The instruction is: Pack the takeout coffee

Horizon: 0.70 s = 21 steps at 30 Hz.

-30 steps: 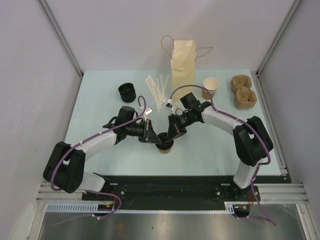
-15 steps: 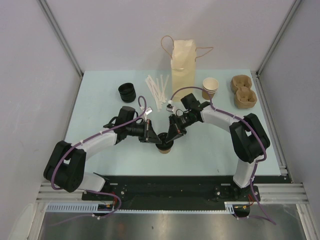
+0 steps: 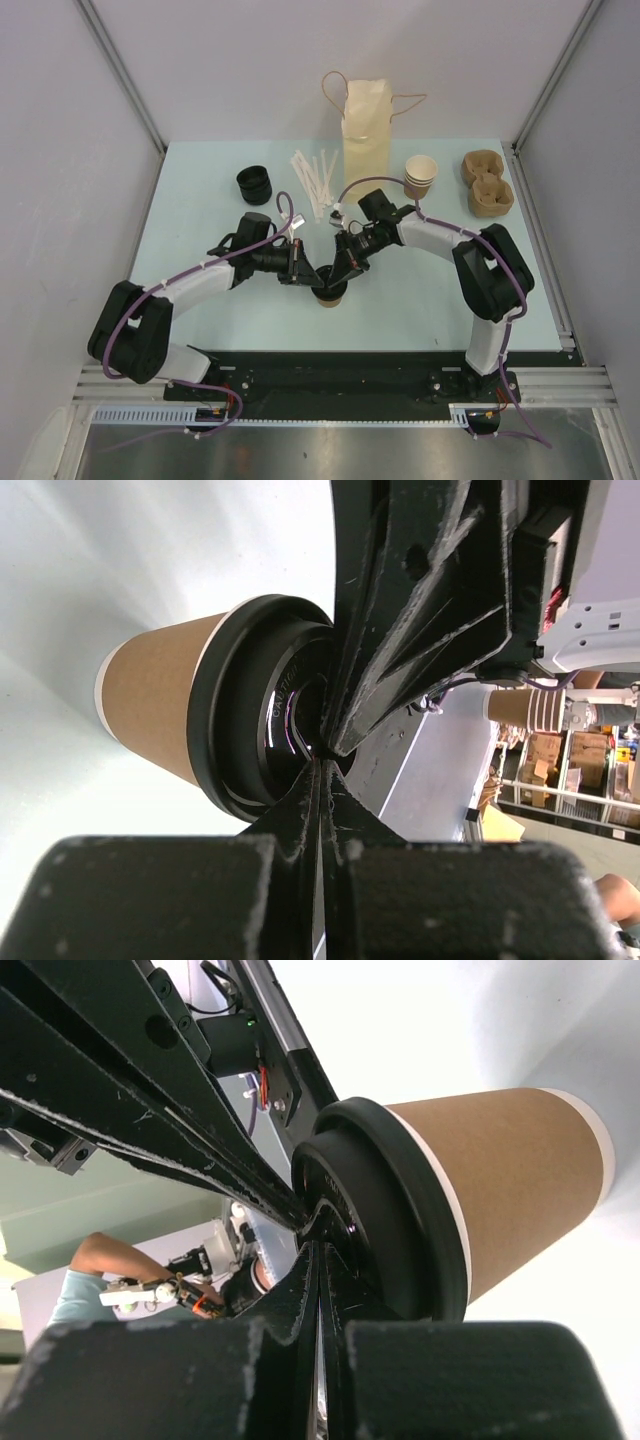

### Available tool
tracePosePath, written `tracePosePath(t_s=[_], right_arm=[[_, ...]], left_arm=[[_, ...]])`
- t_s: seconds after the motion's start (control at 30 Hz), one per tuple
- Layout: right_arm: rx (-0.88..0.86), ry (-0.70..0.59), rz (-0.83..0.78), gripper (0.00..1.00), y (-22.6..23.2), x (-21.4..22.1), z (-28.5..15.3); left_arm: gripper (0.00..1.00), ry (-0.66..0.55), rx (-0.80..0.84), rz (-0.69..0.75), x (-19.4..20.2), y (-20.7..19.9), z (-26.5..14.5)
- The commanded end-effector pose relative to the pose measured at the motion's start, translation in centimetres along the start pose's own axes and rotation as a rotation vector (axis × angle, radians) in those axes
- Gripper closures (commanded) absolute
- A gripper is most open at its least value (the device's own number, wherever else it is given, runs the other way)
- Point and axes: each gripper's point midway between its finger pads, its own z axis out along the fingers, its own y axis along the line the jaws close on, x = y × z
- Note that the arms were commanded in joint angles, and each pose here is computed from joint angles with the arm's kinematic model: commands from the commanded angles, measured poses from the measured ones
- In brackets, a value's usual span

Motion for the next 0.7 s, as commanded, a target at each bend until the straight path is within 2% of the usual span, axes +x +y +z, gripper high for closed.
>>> tracePosePath(t_s=[0.0,0.67], right_arm=[[0.158,0.012,0.055,1.00,-5.3,0.8,1.1],[0.143,0.034,0.154,1.00,-7.8,1.0,1.8]], left_arm=[[1.00,0.022,-0.102,-0.021,1.3,3.0,0.6],[1.00,0.065,-0.157,-0.083,1.9,5.2,1.4]])
